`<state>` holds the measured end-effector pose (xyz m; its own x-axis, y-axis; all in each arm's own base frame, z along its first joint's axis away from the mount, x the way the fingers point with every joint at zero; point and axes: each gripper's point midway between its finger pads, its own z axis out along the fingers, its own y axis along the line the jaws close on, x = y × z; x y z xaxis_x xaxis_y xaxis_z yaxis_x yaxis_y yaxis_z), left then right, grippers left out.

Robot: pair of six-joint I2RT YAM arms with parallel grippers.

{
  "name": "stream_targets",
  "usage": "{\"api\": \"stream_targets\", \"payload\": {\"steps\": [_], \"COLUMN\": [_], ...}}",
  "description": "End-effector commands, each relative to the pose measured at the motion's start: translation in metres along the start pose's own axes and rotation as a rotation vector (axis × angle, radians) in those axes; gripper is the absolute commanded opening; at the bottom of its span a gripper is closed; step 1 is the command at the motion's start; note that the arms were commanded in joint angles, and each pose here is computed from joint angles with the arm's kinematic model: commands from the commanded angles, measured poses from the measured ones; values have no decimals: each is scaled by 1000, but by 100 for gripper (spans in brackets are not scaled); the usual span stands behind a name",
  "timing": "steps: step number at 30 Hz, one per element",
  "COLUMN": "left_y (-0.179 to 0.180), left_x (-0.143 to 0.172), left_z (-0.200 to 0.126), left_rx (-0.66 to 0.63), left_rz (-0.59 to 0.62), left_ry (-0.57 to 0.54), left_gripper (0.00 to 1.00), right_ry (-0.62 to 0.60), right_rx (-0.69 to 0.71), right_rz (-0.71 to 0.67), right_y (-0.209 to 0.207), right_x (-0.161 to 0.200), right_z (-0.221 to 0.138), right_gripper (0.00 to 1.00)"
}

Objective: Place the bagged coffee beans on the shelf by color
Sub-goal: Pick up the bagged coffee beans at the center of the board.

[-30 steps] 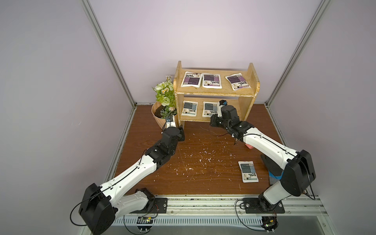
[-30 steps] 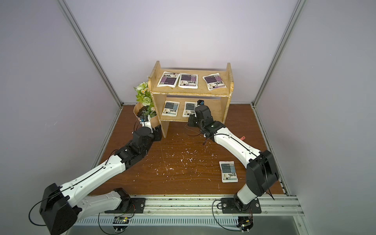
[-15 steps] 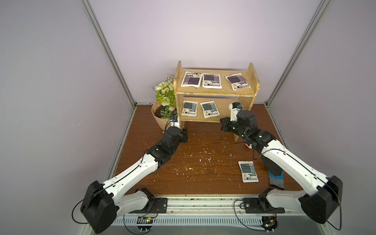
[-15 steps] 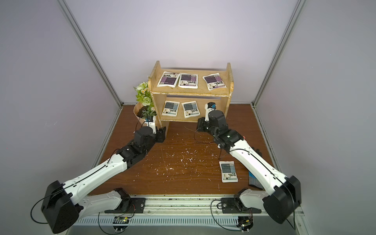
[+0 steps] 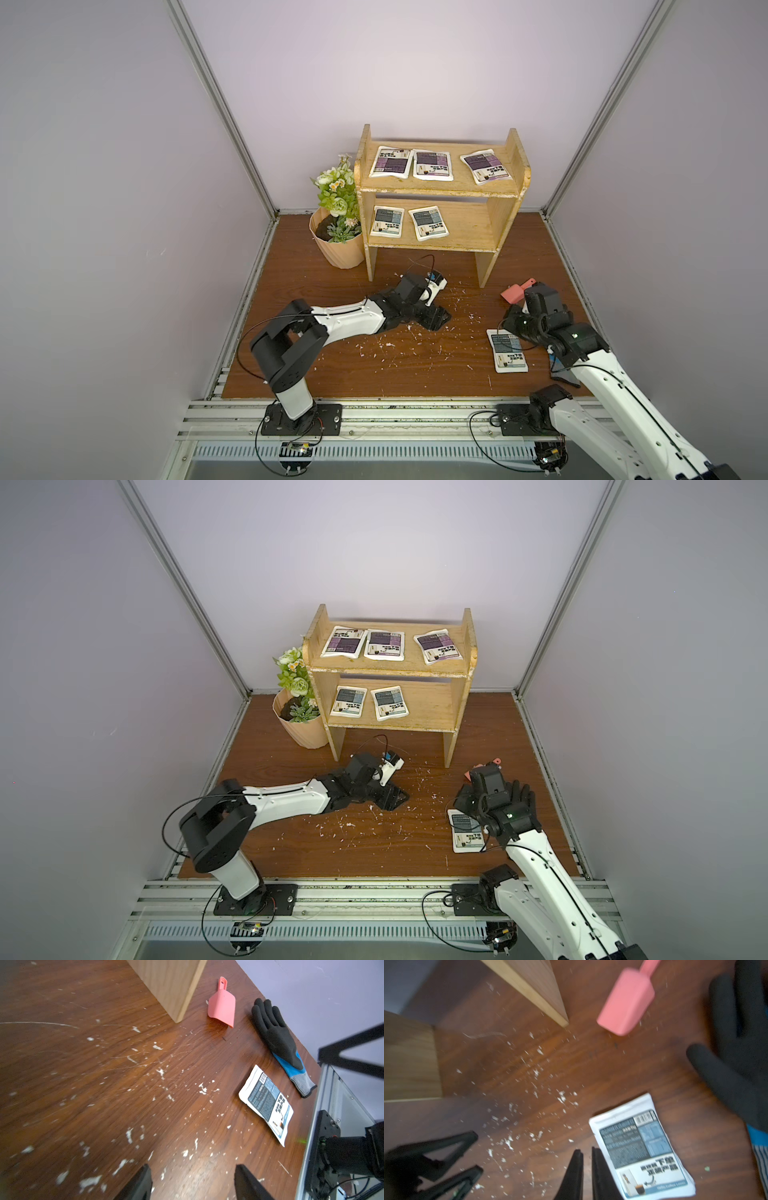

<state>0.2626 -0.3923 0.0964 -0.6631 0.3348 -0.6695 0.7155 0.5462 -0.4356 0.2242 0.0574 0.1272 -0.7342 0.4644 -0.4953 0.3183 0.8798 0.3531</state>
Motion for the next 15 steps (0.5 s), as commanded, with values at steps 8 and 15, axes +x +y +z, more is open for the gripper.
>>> {"api": "stream_targets", "payload": {"steps": [8, 15], "left_y": [-55, -45], "left_x": [26, 28], "left_z": [55, 52], "left_rx": [111, 37], "left_rz": [82, 89], "left_ry": [191, 195], "left_gripper": [69, 72], "right_ry": [287, 321], "right_rx": [9, -95], "right_rz": [57, 143], "right_y": [-37, -27], "right_x": [88, 107], "right_z": [29, 50], "right_gripper": [15, 14]}}
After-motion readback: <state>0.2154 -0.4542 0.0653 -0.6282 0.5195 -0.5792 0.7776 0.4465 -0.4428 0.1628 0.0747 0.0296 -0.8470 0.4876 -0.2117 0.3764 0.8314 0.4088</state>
